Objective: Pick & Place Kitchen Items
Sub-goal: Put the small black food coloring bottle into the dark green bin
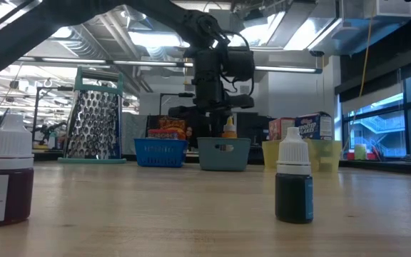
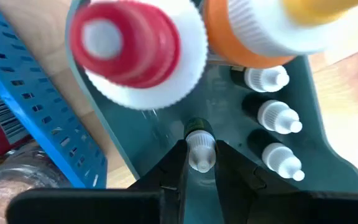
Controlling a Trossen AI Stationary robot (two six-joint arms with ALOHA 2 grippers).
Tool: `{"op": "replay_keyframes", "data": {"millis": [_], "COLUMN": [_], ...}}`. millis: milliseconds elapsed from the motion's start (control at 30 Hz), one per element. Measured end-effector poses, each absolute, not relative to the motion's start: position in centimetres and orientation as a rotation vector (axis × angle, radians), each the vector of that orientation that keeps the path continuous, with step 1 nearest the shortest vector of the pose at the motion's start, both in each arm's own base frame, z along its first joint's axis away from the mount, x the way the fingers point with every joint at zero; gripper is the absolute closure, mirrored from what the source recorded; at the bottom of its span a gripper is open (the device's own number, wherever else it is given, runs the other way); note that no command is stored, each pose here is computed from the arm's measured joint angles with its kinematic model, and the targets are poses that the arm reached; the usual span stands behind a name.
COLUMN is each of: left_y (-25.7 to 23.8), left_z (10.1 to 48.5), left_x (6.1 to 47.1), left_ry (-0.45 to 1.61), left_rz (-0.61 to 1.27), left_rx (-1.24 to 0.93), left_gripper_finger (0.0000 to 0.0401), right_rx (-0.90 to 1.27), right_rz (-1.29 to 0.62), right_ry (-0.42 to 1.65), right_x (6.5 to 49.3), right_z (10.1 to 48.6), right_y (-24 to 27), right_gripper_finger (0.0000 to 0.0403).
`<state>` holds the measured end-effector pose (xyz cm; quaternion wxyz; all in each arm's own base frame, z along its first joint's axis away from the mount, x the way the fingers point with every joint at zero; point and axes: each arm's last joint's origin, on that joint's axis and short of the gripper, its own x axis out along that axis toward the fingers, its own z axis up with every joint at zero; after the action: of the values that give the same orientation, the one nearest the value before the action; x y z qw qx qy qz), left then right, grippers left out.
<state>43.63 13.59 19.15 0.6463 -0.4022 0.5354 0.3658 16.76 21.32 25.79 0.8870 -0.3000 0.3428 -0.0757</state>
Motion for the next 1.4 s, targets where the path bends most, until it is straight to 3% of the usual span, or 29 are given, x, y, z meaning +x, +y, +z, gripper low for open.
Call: {"op": "replay_keyframes", "data": {"millis": [400,1400], "left_y": [13.54,13.02], "left_z": [19.15,19.18], "left_x": [43.64,43.79], "left_ry": [1.225,1.243], "left_rz": [0.815,0.765], "left_rx": [-0.931,-0.965], "left_gripper_finger": [0.0306,0.0316], "right_rx": [-0.619,-0.616], "right_rz": [-0.157,-0.161], "right_ry": [0.715,0.715], "right_x": [16.75,16.74], "right_z": [25.77,25.78], "right_y": [21.33,21.30], "right_gripper_finger": [0.0270,0.0270]}}
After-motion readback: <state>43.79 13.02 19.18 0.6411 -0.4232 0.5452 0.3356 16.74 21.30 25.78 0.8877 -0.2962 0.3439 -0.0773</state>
